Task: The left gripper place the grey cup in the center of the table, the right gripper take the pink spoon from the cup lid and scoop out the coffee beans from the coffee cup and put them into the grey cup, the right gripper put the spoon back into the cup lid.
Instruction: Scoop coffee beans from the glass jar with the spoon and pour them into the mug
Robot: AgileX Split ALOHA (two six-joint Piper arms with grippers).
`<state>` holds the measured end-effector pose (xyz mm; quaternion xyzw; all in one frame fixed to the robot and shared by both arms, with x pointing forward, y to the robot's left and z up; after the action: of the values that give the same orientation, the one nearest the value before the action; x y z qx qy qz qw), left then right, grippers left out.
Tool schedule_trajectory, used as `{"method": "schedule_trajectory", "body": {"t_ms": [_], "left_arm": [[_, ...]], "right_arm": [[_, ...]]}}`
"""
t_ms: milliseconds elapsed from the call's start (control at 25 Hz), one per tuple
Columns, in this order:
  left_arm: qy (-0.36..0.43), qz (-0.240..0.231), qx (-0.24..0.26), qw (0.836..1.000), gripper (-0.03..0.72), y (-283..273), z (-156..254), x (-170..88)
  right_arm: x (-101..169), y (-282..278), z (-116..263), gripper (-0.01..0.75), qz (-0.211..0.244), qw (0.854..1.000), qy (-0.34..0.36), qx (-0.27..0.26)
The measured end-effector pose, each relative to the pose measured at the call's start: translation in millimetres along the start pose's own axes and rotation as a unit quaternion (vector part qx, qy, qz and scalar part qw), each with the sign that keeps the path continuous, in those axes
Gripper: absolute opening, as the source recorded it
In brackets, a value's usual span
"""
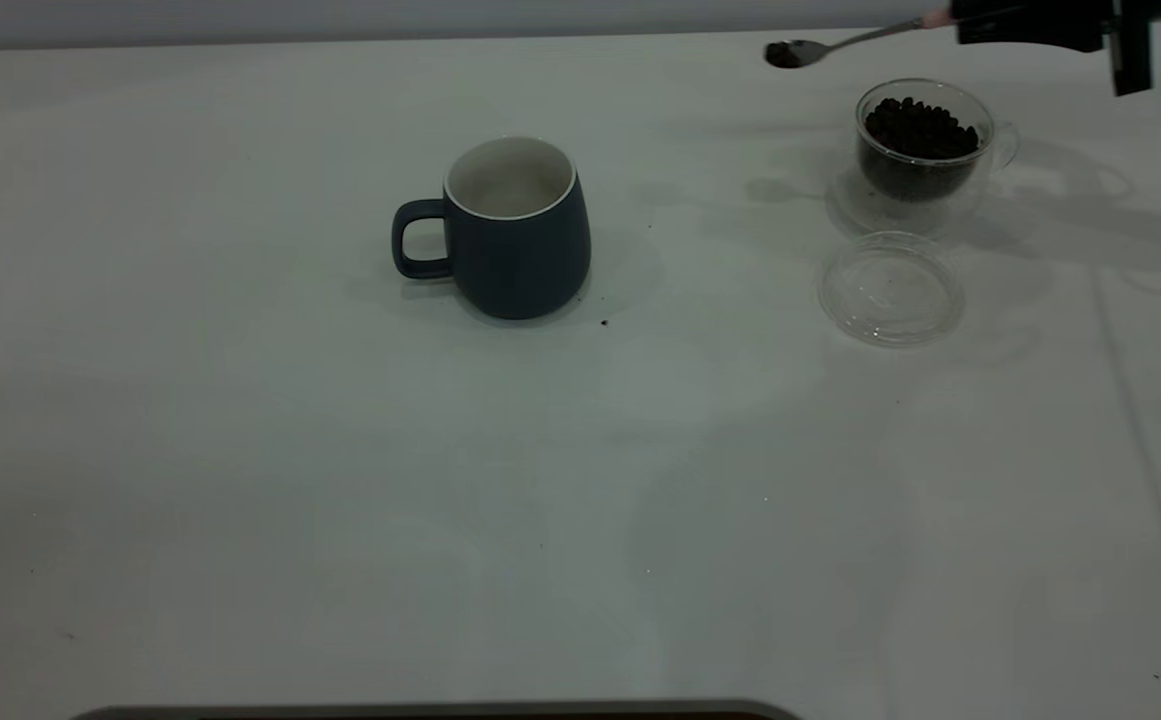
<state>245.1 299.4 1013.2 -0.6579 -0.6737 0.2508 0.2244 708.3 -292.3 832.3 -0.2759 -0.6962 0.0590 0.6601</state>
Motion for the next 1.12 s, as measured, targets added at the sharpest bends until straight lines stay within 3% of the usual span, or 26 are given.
{"method": "schedule_trajectory", "body": {"t_ms": [1120], "left_arm": [[0.001, 0.0, 0.0, 1.0, 0.567, 0, 0, 0]], "right_arm": [[79, 101, 48, 0.1, -0.048, 0.993, -0.053, 0.093]]}}
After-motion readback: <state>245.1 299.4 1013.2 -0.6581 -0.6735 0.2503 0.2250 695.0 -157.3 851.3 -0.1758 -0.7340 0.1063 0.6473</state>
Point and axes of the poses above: a point on each arm's last joint axis where the gripper is mounted, y pointing out along that axis toward the gripper, x along the wrist's bending axis when the last joint is at zero, z = x × y, the point moved 3 cm from there along y, pointing out along that axis toward the gripper
